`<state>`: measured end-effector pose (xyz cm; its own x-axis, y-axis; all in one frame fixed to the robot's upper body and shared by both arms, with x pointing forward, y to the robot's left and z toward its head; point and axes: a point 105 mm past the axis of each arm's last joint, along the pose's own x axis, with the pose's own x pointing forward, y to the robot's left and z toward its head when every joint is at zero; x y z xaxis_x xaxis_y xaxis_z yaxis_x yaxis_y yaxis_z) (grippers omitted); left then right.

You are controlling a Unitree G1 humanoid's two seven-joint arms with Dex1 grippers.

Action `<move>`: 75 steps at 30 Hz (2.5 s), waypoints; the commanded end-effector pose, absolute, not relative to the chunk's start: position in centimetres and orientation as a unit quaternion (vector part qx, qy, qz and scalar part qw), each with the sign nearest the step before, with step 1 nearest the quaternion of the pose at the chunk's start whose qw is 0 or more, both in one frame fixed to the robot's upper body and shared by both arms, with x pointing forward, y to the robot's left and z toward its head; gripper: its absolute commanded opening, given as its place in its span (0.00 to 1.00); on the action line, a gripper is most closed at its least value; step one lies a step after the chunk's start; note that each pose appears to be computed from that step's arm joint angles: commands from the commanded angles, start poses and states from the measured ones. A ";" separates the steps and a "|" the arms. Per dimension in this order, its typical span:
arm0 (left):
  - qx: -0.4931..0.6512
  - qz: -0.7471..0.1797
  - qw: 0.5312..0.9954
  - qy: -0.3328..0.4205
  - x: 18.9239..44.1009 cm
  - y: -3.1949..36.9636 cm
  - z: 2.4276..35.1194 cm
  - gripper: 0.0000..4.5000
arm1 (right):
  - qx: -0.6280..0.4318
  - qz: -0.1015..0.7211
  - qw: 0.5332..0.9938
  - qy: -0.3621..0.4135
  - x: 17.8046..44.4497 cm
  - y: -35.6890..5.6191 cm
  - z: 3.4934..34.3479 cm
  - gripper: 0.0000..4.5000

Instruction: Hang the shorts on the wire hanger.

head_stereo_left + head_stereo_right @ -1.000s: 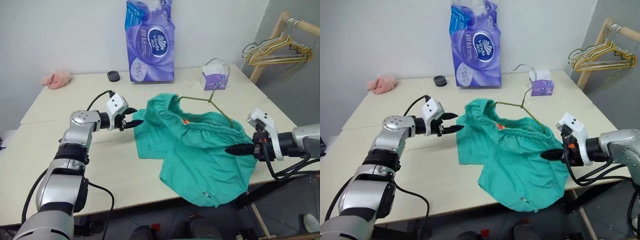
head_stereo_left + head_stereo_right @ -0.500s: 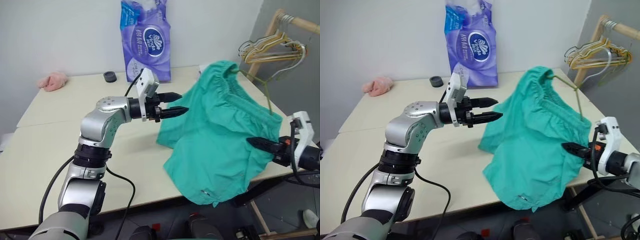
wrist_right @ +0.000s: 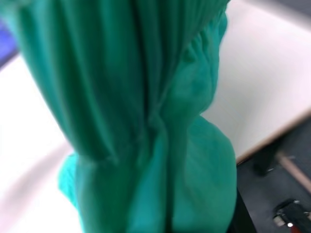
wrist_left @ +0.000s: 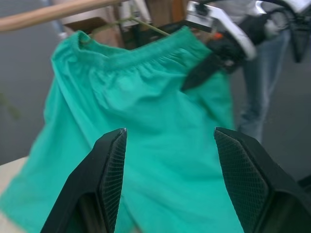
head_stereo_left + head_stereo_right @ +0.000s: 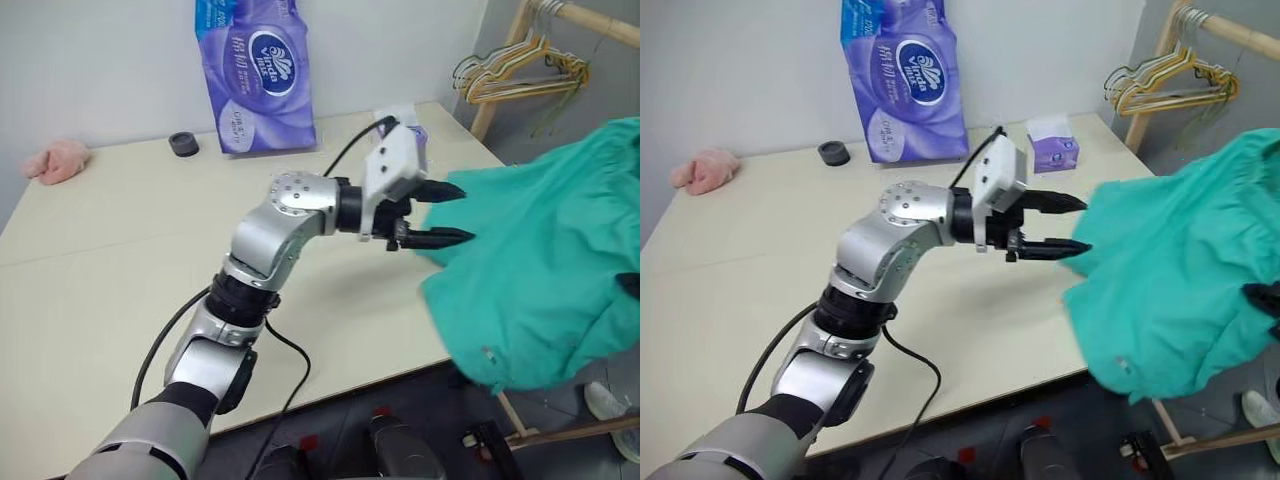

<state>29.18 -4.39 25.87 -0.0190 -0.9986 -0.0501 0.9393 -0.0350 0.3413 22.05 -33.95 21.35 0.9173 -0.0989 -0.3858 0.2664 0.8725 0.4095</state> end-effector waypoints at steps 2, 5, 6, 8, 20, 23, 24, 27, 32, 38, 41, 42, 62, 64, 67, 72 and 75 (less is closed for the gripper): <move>0.150 -0.720 0.660 -0.154 27.5 -6.0 27.7 0.67 | 0.264 -0.187 0.940 0.108 21.8 -37.2 24.8 0.00; 0.147 -0.729 0.649 -0.160 26.8 -6.6 27.8 0.67 | 0.276 -0.223 0.929 0.103 21.6 -38.6 25.2 0.00; 0.147 -0.733 0.644 -0.163 26.5 -6.8 27.9 0.67 | 0.282 -0.239 0.923 0.104 21.5 -39.2 25.4 0.00; 0.145 -0.737 0.639 -0.166 26.2 -7.0 28.0 0.67 | 0.291 -0.253 0.916 0.107 21.5 -40.0 25.6 0.00; 0.146 -0.737 0.632 -0.192 25.3 -8.3 29.0 0.67 | 0.287 -0.277 0.895 0.198 21.2 -43.6 24.8 0.00; 0.141 -0.739 0.630 -0.191 25.1 -8.7 28.9 0.67 | 0.279 -0.281 0.891 0.224 21.0 -44.9 24.5 0.00; 0.137 -0.740 0.630 -0.191 25.1 -8.8 29.0 0.67 | 0.278 -0.283 0.889 0.230 20.9 -45.1 24.2 0.00; 0.129 -0.746 0.626 -0.187 24.9 -9.1 29.0 0.67 | 0.280 -0.281 0.886 0.239 20.7 -45.6 23.7 0.00; 0.132 -0.750 0.619 -0.190 24.8 -9.5 29.1 0.67 | 0.268 -0.277 0.888 0.251 20.5 -45.7 23.2 0.00; 0.131 -0.757 0.609 -0.194 24.6 -10.2 29.3 0.68 | 0.235 -0.306 0.890 0.242 19.8 -46.7 23.5 0.13; 0.133 -0.759 0.605 -0.200 24.5 -10.7 29.4 0.68 | 0.232 -0.305 0.896 0.225 19.2 -46.6 24.3 0.31; 0.135 -0.758 0.605 -0.202 24.5 -10.9 29.5 0.68 | 0.231 -0.301 0.899 0.219 19.1 -46.4 24.6 0.39; 0.144 -0.768 0.584 -0.221 24.4 -12.1 29.5 0.68 | -0.080 -0.392 0.910 0.106 16.8 -42.0 32.5 0.99; 0.142 -0.769 0.584 -0.218 24.4 -12.1 29.5 0.68 | -0.131 -0.369 0.917 0.075 18.0 -40.5 34.1 0.99; 0.143 -0.767 0.586 -0.217 24.5 -12.0 29.4 0.68 | -0.168 -0.337 0.925 0.051 19.3 -39.0 35.0 0.99; 0.153 -0.728 0.639 -0.195 26.9 -10.1 28.2 0.68 | -0.189 -0.185 0.964 0.006 24.7 -33.2 32.5 0.99; 0.169 -0.658 0.715 -0.167 30.0 -7.0 26.5 0.68 | -0.174 -0.105 0.979 -0.017 27.4 -29.8 30.0 0.99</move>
